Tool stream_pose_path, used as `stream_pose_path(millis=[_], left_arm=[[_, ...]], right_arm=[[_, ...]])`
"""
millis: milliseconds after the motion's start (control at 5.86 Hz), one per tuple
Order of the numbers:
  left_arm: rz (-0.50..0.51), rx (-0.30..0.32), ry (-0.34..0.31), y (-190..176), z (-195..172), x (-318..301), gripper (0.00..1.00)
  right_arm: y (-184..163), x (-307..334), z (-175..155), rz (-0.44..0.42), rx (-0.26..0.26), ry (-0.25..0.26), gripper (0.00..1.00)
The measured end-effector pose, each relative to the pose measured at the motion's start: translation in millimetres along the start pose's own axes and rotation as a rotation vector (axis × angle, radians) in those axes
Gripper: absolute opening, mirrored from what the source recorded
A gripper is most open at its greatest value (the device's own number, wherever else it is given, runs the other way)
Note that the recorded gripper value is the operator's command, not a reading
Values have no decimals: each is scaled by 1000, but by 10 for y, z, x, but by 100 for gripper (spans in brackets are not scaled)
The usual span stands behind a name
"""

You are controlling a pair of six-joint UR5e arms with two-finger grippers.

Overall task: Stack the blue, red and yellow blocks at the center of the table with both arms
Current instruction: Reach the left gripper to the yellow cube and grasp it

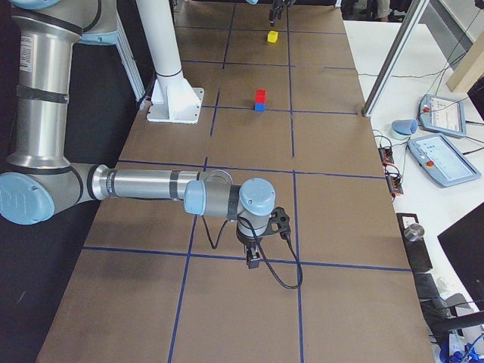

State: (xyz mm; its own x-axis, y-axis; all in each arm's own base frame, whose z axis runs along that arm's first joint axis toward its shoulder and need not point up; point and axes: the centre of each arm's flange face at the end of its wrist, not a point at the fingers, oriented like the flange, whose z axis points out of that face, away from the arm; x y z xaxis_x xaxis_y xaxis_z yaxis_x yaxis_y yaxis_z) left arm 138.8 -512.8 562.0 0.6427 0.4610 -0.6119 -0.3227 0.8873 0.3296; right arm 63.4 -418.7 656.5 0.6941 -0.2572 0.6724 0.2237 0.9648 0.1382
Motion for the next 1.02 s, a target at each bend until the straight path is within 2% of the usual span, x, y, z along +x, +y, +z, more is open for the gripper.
stream_pose_path(millis=[341,1024], left_arm=[[4,29,2,352,419,-379,100],[-148,95,28,415,683,-410,100]], right_arm=[[-3,-11,-2,-1,5,-13,100],[-4,-12,-4,-1,5,-13,100]])
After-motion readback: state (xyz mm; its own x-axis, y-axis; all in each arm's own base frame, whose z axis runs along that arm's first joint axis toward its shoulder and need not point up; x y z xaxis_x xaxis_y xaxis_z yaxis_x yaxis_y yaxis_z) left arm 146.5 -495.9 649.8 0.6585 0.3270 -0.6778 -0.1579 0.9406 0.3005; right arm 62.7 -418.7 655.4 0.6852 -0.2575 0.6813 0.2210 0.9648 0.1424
